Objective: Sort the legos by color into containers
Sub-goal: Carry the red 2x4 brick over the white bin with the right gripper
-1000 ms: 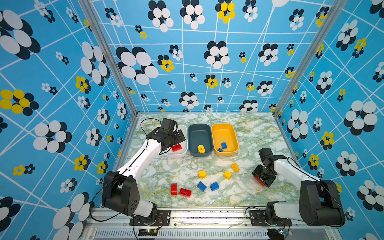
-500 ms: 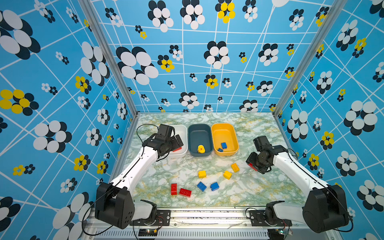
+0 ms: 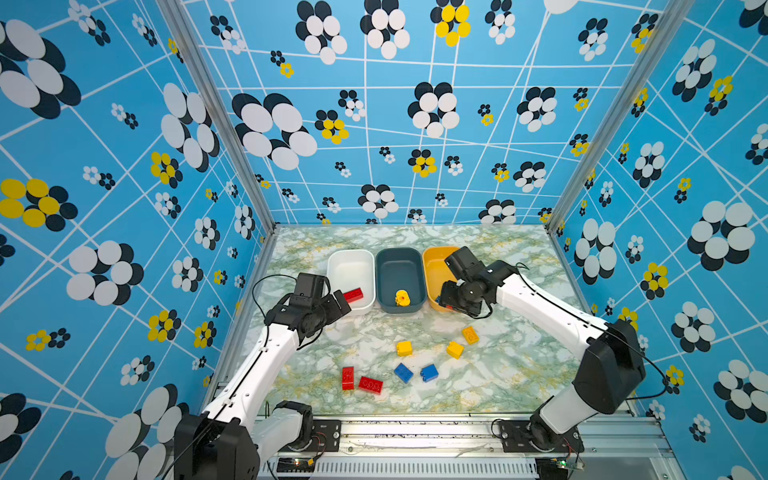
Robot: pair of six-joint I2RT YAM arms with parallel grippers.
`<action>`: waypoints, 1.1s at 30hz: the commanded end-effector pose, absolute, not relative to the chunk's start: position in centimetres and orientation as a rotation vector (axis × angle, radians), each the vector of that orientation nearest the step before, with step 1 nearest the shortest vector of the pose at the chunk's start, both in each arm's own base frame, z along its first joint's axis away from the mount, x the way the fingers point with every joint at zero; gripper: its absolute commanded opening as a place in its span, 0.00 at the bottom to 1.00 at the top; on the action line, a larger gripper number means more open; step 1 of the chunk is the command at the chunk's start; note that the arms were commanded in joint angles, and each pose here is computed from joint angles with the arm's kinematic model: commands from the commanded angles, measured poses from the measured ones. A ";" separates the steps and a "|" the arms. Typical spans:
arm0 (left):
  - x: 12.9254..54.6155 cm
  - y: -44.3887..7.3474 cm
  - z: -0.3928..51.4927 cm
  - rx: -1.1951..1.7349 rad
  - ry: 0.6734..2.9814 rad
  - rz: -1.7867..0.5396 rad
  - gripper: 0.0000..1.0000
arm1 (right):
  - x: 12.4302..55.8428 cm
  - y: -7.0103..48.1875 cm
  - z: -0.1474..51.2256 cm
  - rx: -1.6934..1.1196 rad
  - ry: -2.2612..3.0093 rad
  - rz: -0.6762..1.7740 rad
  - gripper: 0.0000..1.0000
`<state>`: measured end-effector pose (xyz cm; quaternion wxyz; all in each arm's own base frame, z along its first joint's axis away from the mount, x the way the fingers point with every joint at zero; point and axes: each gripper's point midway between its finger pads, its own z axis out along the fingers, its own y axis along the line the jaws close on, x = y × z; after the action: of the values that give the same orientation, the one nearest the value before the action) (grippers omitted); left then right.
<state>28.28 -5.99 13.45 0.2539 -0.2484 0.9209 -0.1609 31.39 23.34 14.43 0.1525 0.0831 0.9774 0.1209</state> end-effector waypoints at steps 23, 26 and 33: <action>24.6 -5.9 9.6 -0.728 2.585 -0.579 0.99 | 35.9 46.8 14.7 -0.368 2.720 0.713 0.54; 24.5 -5.9 9.6 -0.727 2.590 -0.584 0.99 | 36.6 47.9 13.7 -0.367 2.721 0.725 0.54; 23.9 -5.9 9.1 -0.739 2.615 -0.577 0.99 | 37.7 49.5 11.4 -0.347 2.723 0.756 0.56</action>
<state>24.66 -5.95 9.56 0.1907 -0.2643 0.9231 -0.2041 37.76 49.22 11.90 0.1541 -0.1201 0.9456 0.2603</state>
